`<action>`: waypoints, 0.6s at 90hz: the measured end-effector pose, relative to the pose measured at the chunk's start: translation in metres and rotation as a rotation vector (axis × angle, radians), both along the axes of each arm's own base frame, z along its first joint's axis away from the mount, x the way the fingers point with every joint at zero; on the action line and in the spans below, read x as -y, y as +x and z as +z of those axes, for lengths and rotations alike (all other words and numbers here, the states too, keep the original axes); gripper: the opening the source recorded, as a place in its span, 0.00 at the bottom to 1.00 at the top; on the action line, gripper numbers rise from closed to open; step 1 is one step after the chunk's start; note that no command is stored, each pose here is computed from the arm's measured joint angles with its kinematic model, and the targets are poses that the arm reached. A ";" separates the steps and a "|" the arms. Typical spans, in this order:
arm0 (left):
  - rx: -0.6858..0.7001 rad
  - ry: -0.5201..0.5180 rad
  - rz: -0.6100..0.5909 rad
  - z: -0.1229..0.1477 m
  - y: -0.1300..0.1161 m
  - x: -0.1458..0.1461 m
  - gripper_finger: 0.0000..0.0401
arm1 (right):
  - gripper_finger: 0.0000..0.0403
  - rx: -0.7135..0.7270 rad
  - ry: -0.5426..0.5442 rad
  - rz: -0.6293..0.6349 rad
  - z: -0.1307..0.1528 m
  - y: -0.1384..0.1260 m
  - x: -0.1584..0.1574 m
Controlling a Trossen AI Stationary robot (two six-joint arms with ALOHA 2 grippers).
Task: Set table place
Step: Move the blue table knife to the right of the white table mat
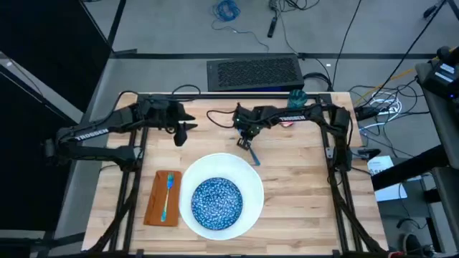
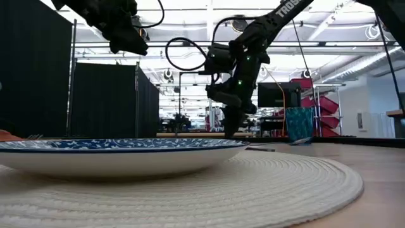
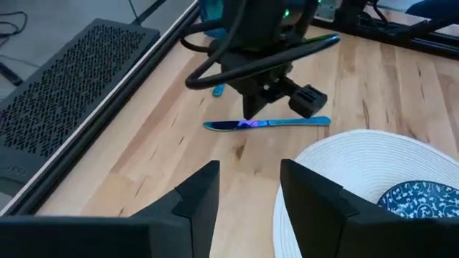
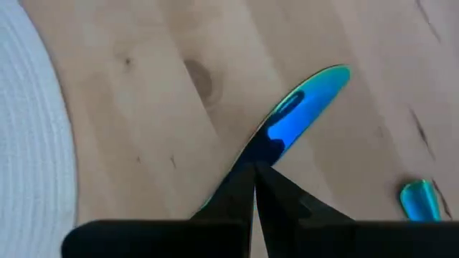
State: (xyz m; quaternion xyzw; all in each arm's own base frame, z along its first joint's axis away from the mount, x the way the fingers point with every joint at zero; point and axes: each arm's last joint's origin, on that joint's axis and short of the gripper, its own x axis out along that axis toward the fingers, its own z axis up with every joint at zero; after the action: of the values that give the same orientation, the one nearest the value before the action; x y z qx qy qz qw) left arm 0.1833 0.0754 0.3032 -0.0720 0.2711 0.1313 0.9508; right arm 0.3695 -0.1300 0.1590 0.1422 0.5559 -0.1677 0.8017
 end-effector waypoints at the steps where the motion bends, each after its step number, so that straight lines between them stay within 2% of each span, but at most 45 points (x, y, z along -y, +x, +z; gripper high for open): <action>1: 0.001 0.000 0.000 0.000 0.000 0.000 0.33 | 0.00 -0.003 0.001 0.000 0.000 0.000 0.000; 54: 0.021 0.005 0.003 0.002 0.001 0.000 0.33 | 0.00 -0.055 0.059 -0.008 -0.003 -0.003 -0.012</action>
State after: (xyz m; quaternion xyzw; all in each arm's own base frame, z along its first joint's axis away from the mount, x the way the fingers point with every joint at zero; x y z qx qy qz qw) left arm 0.1843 0.0759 0.3050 -0.0716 0.2606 0.1324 0.9536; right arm 0.3668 -0.1182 0.1565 0.1633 0.5818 -0.1585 0.7809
